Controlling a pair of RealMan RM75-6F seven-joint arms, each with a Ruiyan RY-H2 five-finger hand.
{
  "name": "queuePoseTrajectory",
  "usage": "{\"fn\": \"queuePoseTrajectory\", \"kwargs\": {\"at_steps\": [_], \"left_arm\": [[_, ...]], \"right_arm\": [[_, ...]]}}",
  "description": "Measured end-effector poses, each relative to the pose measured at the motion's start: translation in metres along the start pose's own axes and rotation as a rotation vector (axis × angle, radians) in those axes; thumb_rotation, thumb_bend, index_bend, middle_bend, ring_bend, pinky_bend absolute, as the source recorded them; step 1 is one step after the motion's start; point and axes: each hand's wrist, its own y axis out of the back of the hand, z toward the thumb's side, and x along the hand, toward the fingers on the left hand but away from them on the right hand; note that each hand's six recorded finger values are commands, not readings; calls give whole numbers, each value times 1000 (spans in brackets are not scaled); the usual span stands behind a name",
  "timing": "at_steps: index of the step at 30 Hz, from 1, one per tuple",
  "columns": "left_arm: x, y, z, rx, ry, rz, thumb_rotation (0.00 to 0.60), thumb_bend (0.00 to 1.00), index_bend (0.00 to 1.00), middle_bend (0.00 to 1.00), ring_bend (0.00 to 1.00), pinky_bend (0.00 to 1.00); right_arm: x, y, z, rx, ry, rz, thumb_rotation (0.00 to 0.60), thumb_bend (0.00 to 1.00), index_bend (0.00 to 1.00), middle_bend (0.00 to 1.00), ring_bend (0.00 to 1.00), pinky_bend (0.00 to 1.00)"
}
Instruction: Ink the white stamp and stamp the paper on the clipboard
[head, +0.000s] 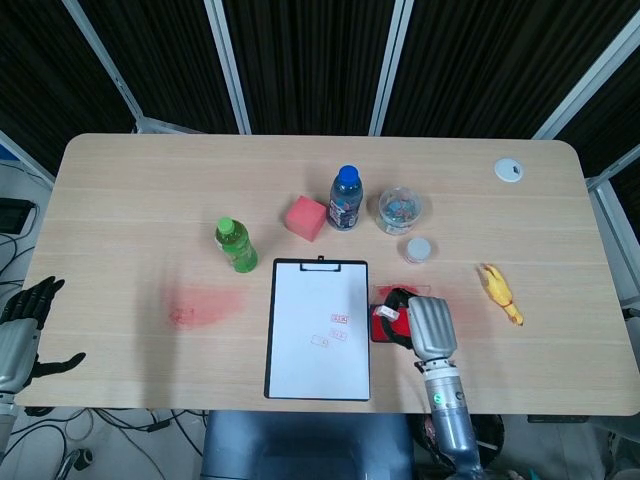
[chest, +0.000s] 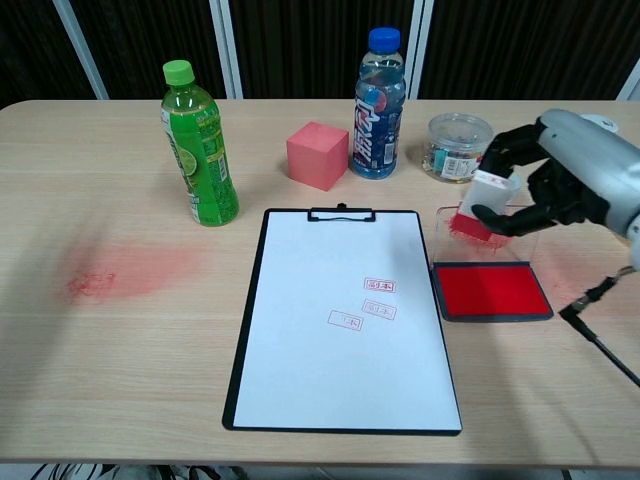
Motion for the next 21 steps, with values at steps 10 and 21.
{"fn": "queuePoseTrajectory", "kwargs": {"at_steps": [10, 21], "left_arm": [[-2, 1, 0, 0, 5, 21, 600, 13, 0, 0, 0, 0], [-2, 0, 0, 6, 10, 17, 600, 13, 0, 0, 0, 0]], "right_arm": [[35, -2, -30, -29, -40, 53, 600, 638, 937, 795, 849, 845], [51, -28, -37, -56, -67, 97, 600, 576, 937, 765, 831, 839]]}}
